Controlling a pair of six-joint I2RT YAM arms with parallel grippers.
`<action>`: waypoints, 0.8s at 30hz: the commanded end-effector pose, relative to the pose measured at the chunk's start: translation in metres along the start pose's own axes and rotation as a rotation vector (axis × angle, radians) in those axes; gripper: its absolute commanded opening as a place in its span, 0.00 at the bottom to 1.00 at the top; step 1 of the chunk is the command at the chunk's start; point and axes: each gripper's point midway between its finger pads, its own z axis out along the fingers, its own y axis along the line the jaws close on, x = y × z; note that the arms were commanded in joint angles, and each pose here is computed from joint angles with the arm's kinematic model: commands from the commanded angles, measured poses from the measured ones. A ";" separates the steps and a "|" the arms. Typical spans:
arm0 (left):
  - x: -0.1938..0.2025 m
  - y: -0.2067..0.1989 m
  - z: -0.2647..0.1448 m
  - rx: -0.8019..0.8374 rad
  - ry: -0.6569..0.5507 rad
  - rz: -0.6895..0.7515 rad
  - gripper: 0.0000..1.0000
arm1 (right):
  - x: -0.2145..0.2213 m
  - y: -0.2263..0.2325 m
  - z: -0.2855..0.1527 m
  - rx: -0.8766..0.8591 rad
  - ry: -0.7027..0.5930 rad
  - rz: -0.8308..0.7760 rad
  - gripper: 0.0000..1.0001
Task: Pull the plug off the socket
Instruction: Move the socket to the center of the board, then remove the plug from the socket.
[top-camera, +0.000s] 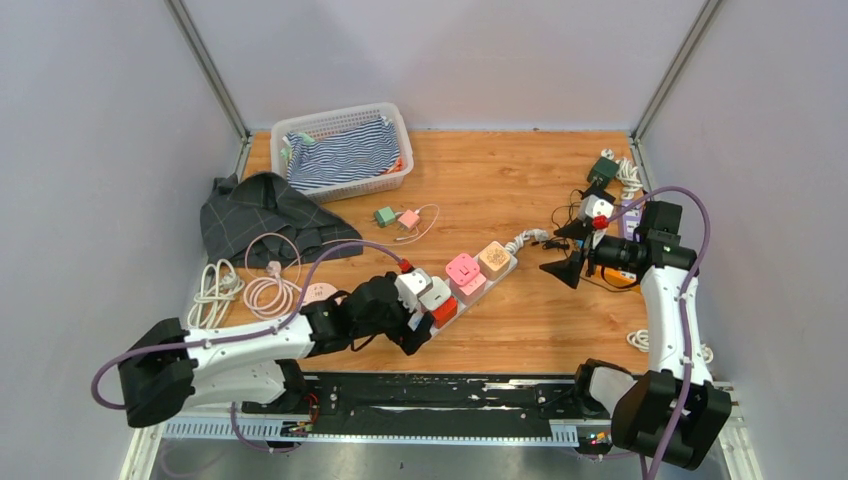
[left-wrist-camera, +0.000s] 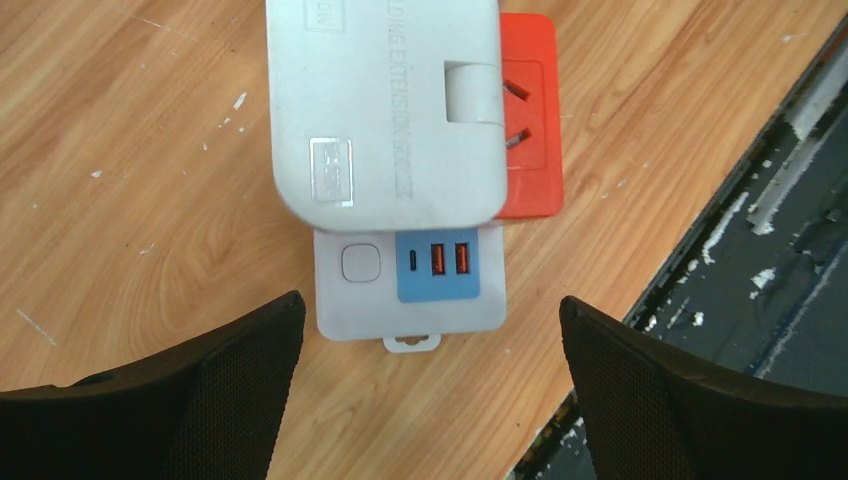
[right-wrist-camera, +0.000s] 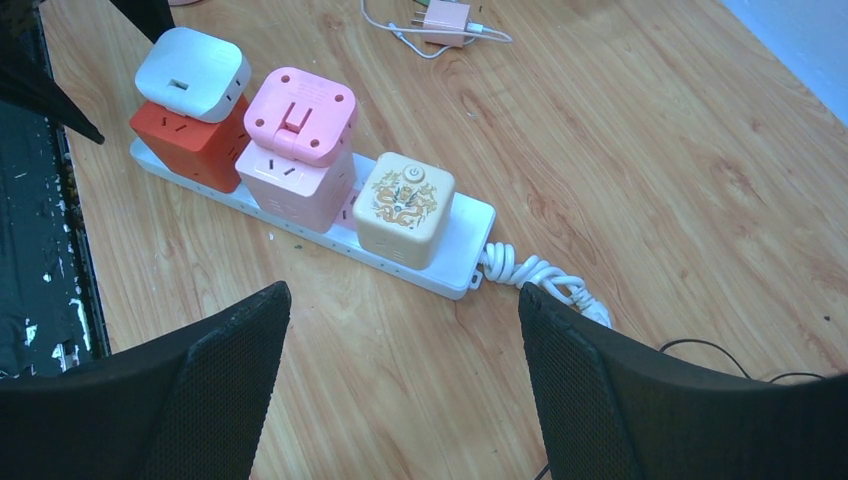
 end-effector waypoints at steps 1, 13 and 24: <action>0.003 -0.008 -0.019 0.046 -0.031 -0.011 0.99 | -0.011 0.013 0.004 -0.045 -0.030 -0.027 0.85; -0.052 -0.030 -0.083 0.209 -0.419 -0.085 1.00 | -0.016 0.029 0.006 -0.093 -0.038 -0.052 0.98; -0.100 -0.038 -0.109 0.250 -0.572 -0.137 1.00 | -0.037 0.044 0.007 -0.145 -0.152 -0.060 1.00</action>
